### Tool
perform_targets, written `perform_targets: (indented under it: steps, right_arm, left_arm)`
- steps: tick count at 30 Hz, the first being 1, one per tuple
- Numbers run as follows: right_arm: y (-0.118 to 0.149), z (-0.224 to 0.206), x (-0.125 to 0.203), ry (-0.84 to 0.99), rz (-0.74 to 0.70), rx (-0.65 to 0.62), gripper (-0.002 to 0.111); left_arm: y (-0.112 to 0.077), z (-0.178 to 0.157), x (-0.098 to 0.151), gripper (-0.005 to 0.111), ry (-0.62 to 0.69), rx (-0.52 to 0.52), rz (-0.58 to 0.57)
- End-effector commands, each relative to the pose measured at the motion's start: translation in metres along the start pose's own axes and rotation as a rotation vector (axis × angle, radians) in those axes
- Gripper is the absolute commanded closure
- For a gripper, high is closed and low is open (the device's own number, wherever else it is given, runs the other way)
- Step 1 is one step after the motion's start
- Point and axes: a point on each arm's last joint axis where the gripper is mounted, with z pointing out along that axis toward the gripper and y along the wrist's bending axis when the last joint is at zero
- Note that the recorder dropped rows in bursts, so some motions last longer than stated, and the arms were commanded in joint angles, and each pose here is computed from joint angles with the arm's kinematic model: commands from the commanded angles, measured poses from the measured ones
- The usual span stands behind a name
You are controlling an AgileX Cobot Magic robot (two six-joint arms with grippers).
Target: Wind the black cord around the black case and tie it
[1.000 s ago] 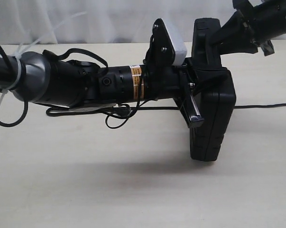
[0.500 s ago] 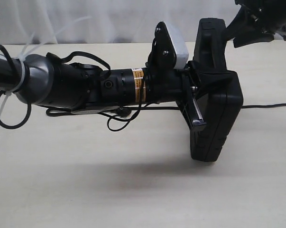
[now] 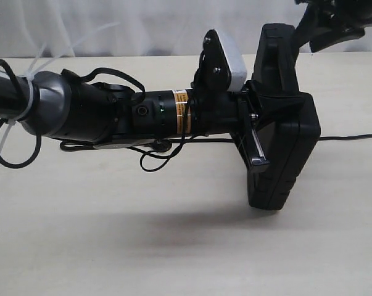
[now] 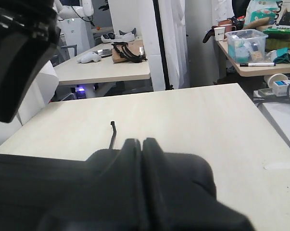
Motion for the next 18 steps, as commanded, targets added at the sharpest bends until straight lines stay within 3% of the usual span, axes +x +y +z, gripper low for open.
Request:
perform_targets:
  steps: [1,3,10,18]
  right_arm:
    - [0.025,0.006,0.003,0.023,-0.041,0.059,0.061]
    - [0.031,0.008,0.004,0.028,-0.036,0.069,0.057]
    - [0.036,0.015,0.006,0.033,0.01,0.21,0.057]
    - [0.028,0.045,0.016,0.133,0.056,0.206,0.058]
  left_arm:
    - [-0.005,-0.002,0.039,0.107,0.228,0.006,0.016]
    - [-0.005,-0.002,0.039,0.107,0.228,0.006,0.016]
    - [-0.005,-0.002,0.039,0.107,0.23,0.01,0.017]
    - [-0.005,-0.002,0.039,0.107,0.23,0.01,0.017]
